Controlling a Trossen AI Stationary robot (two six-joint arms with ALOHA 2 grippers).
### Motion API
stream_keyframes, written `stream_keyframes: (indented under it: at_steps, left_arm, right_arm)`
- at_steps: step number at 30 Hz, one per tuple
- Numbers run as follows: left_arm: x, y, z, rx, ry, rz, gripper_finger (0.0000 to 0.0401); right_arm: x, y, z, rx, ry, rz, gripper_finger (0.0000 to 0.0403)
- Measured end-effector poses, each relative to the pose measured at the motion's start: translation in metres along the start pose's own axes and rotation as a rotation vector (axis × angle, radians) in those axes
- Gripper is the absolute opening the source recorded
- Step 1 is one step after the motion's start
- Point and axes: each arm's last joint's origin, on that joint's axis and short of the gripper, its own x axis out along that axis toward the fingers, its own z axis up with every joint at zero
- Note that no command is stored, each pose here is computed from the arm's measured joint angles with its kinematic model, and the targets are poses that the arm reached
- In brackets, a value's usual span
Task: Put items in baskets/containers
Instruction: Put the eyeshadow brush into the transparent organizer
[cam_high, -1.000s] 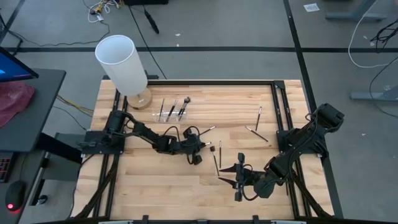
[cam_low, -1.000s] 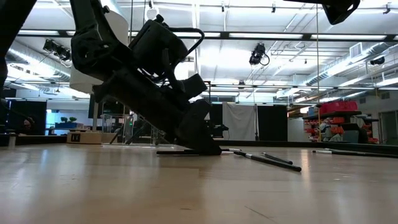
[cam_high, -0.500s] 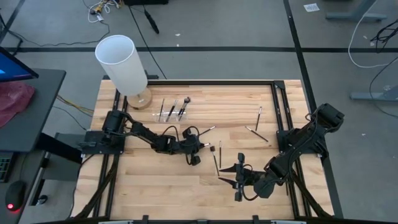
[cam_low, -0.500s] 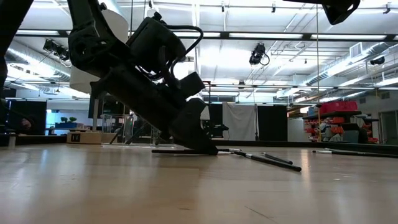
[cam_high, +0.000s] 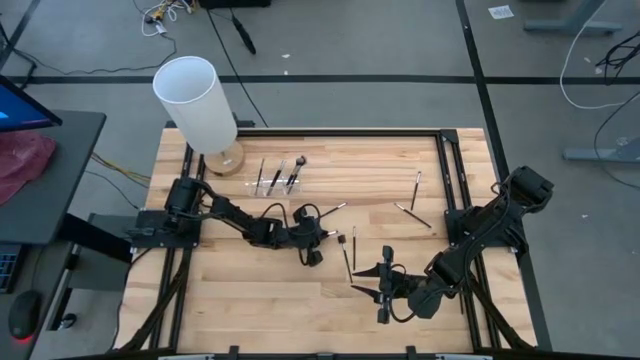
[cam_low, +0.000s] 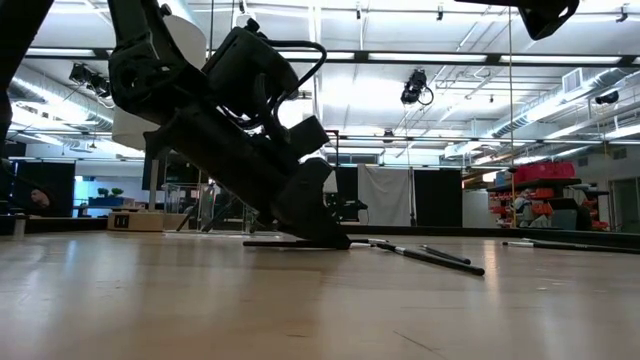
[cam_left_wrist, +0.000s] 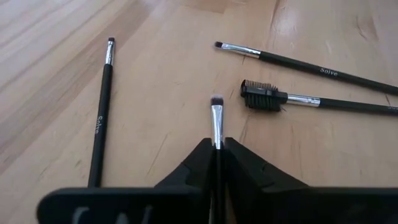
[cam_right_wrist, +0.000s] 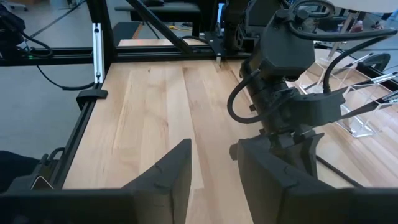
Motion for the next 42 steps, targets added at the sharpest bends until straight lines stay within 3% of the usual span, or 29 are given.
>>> stream_keyframes:
  at_steps: [6, 14, 19, 27, 36, 42]
  left_arm:
    - [-0.001, -0.002, -0.002, 0.005, 0.005, -0.017, 0.0102]
    - [-0.018, 0.003, -0.029, 0.002, -0.053, -0.024, 0.0143]
    - [-0.023, 0.016, -0.035, 0.023, -0.06, -0.101, 0.0127]
    - [-0.012, 0.03, -0.023, 0.067, -0.051, -0.198, 0.0102]
    - [-0.008, 0.032, -0.028, 0.078, -0.033, -0.206, 0.011]
    - [-0.001, 0.032, -0.035, 0.076, -0.038, -0.2, 0.0076]
  right_arm:
    - [0.0, 0.0, 0.0, 0.0, 0.0, 0.0, 0.0135]
    - [0.0, 0.0, 0.0, 0.0, 0.0, 0.0, 0.0135]
    - [0.001, -0.001, 0.0, -0.003, 0.0, -0.003, 0.0135]
    - [0.006, -0.005, 0.003, 0.013, -0.007, -0.021, 0.0135]
    - [0.006, -0.005, 0.003, 0.012, -0.01, -0.02, 0.0135]
    - [0.005, -0.004, 0.005, 0.009, -0.022, -0.015, 0.0135]
